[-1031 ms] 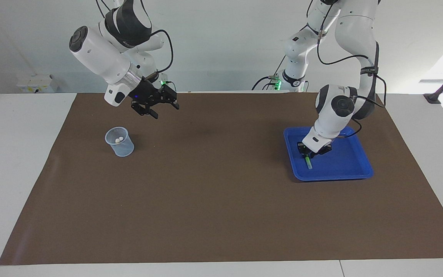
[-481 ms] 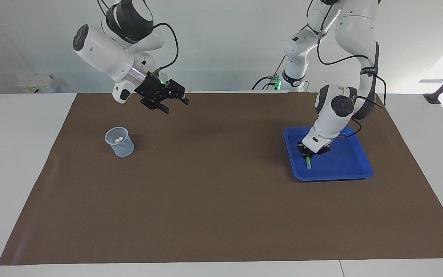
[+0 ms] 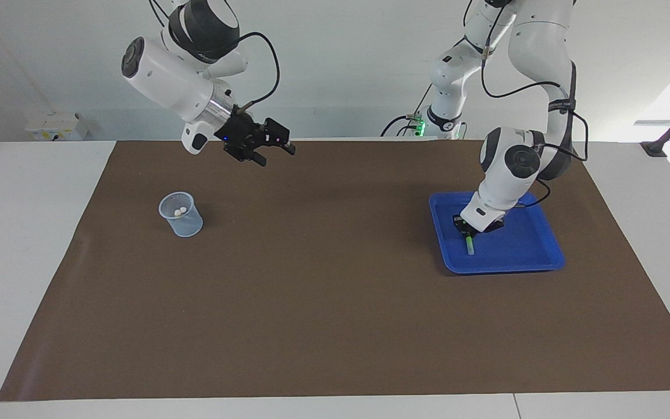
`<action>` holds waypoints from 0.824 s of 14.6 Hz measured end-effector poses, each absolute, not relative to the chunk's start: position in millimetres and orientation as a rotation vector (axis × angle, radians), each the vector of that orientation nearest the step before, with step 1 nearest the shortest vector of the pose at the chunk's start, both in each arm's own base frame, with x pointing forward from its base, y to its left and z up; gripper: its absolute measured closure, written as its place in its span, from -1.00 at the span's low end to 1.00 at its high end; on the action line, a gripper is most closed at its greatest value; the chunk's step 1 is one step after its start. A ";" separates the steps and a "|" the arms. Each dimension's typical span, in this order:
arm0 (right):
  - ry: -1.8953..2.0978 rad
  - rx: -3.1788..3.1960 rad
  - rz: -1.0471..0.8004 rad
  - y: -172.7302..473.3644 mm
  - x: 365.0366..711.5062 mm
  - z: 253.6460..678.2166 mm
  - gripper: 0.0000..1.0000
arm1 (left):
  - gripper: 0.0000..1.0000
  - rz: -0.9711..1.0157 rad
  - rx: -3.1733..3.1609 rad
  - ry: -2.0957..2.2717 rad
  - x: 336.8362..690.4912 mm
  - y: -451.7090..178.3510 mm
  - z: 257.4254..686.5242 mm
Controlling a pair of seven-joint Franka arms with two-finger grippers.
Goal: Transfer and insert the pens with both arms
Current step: 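Grasp the green pen with the left gripper while the right gripper withdraws, then lift the green pen with the left gripper toward the right gripper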
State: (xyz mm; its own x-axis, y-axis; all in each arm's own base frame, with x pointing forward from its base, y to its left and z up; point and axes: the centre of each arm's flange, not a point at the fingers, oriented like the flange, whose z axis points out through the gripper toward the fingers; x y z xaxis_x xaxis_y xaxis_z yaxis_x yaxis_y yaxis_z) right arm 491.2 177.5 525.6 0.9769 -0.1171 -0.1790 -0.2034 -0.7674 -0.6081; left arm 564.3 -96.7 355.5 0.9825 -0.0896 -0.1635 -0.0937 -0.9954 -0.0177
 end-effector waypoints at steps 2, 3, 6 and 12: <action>0.258 -2.401 0.158 178.2 493.7 527.7 -1.00 | 0.65 0.356 -3.179 0.020 572.4 -99.8 392.4; 0.276 -2.376 0.150 177.7 495.3 528.6 -1.00 | 0.65 0.414 -3.215 -0.091 574.2 -102.7 411.5; 0.317 -2.336 0.123 176.1 498.7 528.5 -1.00 | 0.65 0.556 -3.236 -0.583 572.0 -133.1 458.4; 0.420 -2.296 0.112 188.5 498.8 528.8 -1.00 | 0.65 0.845 -2.859 -1.630 534.1 -255.9 504.6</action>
